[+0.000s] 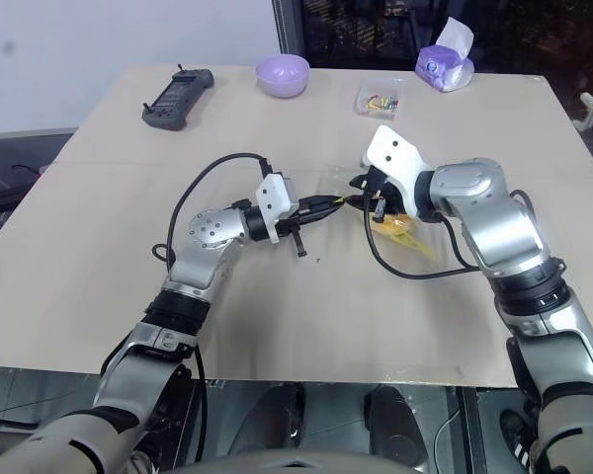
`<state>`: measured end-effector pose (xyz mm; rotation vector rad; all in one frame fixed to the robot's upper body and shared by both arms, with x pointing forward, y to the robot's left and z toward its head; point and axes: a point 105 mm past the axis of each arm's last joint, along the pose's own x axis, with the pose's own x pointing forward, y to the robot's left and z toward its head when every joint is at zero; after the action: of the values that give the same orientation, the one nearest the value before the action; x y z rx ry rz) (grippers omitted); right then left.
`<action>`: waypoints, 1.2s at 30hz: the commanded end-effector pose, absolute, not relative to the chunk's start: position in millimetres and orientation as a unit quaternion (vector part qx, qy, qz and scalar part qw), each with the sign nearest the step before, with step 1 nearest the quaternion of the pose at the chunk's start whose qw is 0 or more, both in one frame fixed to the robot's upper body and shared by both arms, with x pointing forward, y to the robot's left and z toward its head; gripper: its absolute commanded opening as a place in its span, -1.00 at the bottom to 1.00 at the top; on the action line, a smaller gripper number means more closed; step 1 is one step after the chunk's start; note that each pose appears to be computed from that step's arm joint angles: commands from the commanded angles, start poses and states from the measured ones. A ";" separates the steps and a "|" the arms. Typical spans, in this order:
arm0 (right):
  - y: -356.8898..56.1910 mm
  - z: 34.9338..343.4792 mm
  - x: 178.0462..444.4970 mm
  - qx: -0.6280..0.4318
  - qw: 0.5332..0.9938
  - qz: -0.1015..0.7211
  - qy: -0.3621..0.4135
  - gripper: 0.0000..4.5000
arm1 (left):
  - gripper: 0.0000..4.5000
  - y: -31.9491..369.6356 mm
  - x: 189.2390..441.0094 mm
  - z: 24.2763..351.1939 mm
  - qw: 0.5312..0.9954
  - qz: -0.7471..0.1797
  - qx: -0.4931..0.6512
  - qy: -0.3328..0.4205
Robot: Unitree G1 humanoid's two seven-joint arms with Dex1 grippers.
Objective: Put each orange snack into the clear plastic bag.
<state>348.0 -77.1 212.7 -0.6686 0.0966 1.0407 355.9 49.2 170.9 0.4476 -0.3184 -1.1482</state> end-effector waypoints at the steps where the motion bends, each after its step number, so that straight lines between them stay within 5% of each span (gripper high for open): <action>1: -76.9 232.3 344.3 -0.328 0.812 0.484 0.011 -0.40 | -1.00 47.5 355.8 179.8 0.801 -0.535 0.211 -0.165; 28: -79.3 218.8 338.9 -0.344 0.796 0.498 0.033 -0.40 | -1.00 47.2 355.5 179.9 0.801 -0.536 0.209 -0.165; 32: -77.9 219.2 338.9 -0.344 0.796 0.498 0.031 -0.95 | -1.00 47.6 354.8 179.2 0.801 -0.536 0.209 -0.164; 36: -79.9 217.2 341.1 -0.348 0.797 0.493 0.035 -0.98 | -1.00 47.6 354.8 179.5 0.801 -0.536 0.210 -0.164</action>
<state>341.1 -80.2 211.4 -0.7238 0.1037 1.0694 355.7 48.6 170.4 0.4455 -0.3156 -1.1510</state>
